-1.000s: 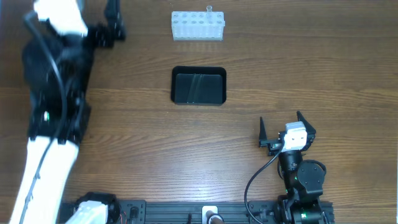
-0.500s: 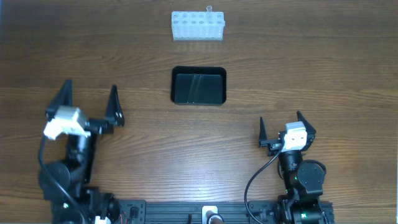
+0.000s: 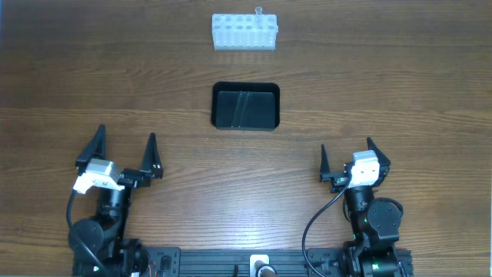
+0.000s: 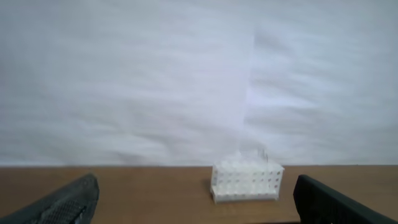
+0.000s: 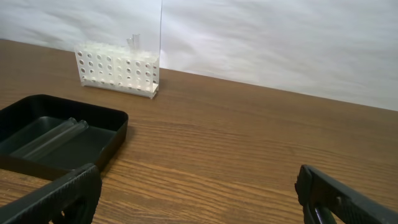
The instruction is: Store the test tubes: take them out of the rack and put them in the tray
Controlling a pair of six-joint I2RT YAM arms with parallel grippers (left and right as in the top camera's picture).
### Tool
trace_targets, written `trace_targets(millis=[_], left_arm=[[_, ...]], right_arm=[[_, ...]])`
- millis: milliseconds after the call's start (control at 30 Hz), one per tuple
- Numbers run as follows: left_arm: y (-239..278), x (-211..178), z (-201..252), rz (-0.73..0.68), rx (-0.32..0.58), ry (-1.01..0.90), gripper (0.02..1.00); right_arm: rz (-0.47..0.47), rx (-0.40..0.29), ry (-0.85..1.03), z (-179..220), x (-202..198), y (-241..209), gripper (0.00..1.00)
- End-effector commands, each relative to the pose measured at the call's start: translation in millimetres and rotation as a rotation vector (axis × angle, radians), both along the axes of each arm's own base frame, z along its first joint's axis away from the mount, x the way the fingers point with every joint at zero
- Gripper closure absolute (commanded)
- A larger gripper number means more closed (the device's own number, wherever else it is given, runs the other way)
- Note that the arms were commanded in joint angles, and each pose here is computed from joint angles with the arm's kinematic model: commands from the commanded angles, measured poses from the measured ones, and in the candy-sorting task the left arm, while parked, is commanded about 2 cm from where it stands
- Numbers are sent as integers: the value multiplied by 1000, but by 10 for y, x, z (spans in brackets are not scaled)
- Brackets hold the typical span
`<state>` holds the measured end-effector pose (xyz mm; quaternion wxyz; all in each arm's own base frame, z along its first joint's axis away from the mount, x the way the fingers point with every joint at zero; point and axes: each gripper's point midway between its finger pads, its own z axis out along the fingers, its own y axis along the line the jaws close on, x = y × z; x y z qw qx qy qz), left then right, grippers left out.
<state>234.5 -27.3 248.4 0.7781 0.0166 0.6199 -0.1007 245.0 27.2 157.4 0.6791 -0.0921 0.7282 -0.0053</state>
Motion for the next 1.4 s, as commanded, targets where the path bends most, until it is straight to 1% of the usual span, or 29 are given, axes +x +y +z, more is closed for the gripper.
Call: trace_targets(millis=[33, 233, 333, 500, 1400], left_arm=[[-41, 51, -264, -30, -42, 49, 18], [-56, 81, -462, -28, -43, 132, 18], [-57, 91, -568, -30, -60, 178, 18], [-52, 92, -899, -22, -55, 313, 18], [-48, 93, -888, -20, -55, 308, 18]], right_arm=[[10, -4, 5, -26, -2, 20, 9], [10, -4, 5, -26, -2, 21, 9], [10, -4, 5, -26, -2, 21, 7], [10, -4, 5, -26, -2, 21, 9], [11, -4, 5, -26, -3, 22, 9]])
